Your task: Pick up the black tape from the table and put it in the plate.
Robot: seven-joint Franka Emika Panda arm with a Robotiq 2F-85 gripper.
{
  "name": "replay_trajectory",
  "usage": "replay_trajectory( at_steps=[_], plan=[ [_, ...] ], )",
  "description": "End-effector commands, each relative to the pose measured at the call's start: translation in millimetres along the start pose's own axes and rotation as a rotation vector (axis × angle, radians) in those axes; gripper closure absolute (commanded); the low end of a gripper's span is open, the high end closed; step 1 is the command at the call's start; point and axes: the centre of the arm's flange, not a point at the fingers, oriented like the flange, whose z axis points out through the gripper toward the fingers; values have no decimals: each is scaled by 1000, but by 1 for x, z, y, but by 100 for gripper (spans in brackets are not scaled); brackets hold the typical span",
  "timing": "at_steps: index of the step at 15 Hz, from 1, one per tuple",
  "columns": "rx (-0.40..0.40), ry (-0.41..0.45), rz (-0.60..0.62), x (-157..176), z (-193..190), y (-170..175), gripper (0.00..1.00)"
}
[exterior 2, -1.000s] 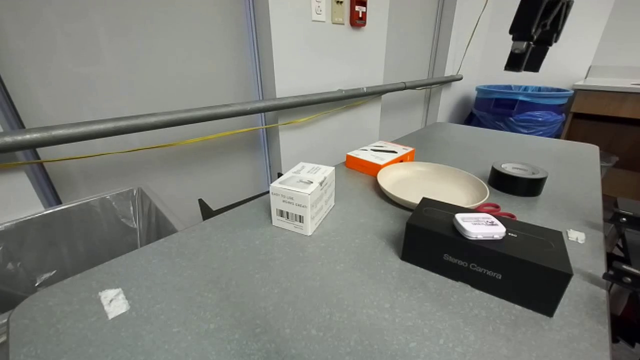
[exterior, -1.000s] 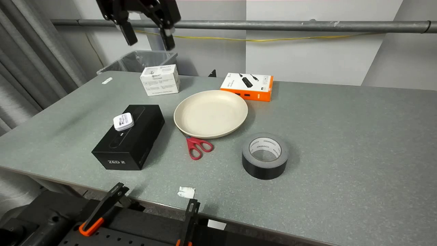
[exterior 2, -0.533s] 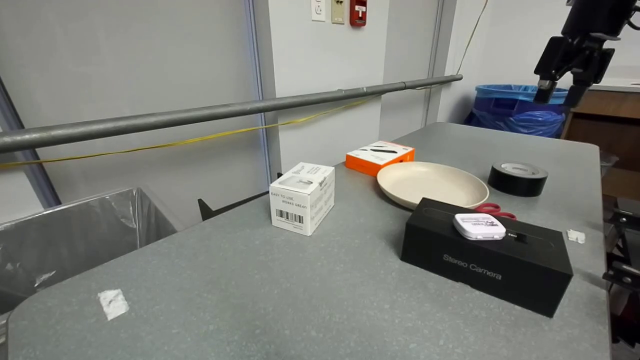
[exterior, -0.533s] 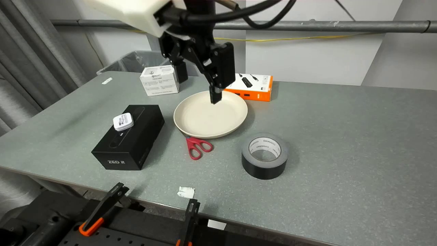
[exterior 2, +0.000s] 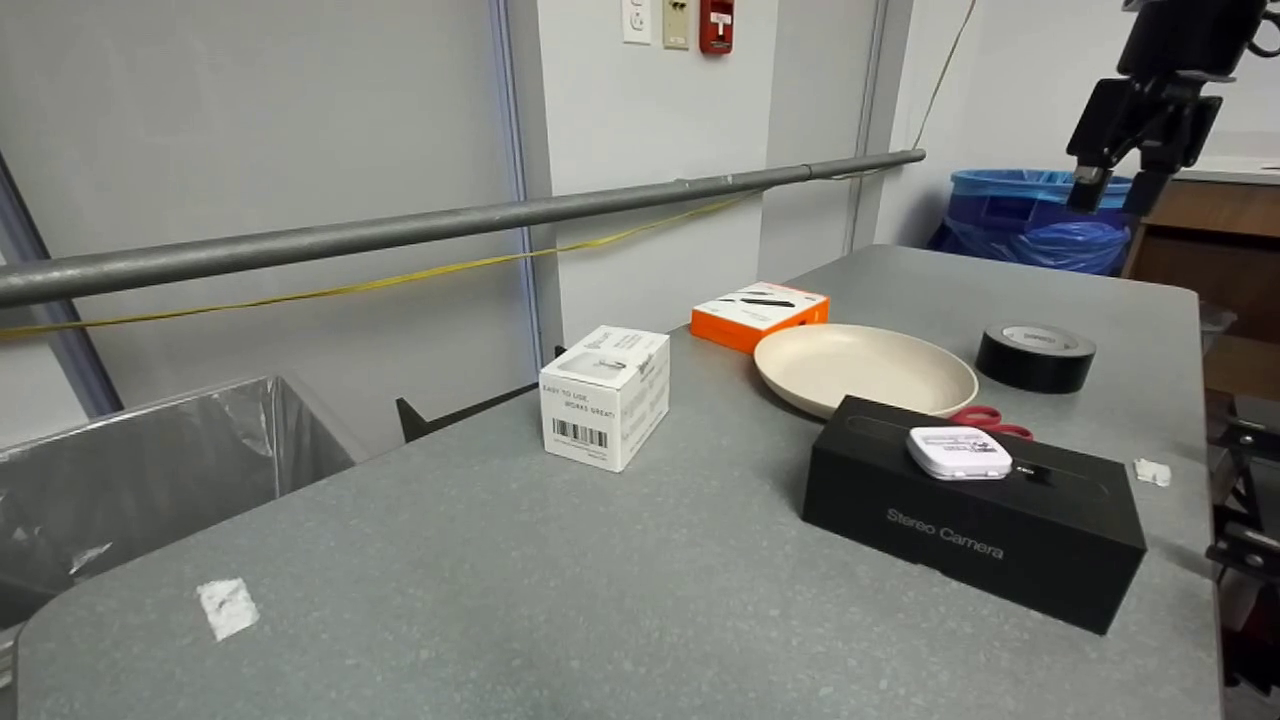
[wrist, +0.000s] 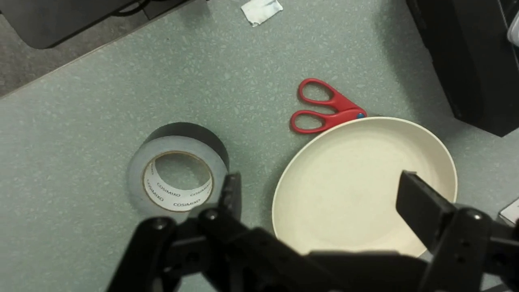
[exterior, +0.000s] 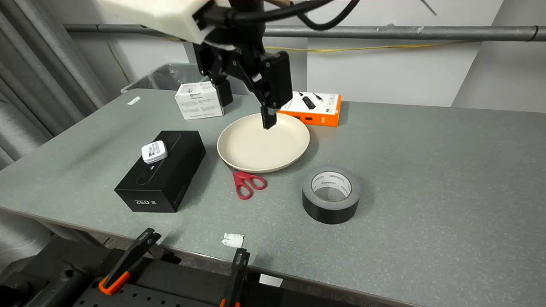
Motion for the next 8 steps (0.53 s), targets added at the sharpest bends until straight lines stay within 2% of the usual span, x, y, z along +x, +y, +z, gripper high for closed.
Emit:
replay_trajectory(
  at_steps=[1, 5, 8],
  plan=[
    [-93, 60, -17, 20, 23, 3, 0],
    [-140, 106, -9, 45, 41, 23, 0],
    [-162, 92, 39, 60, 60, 39, 0]
  ],
)
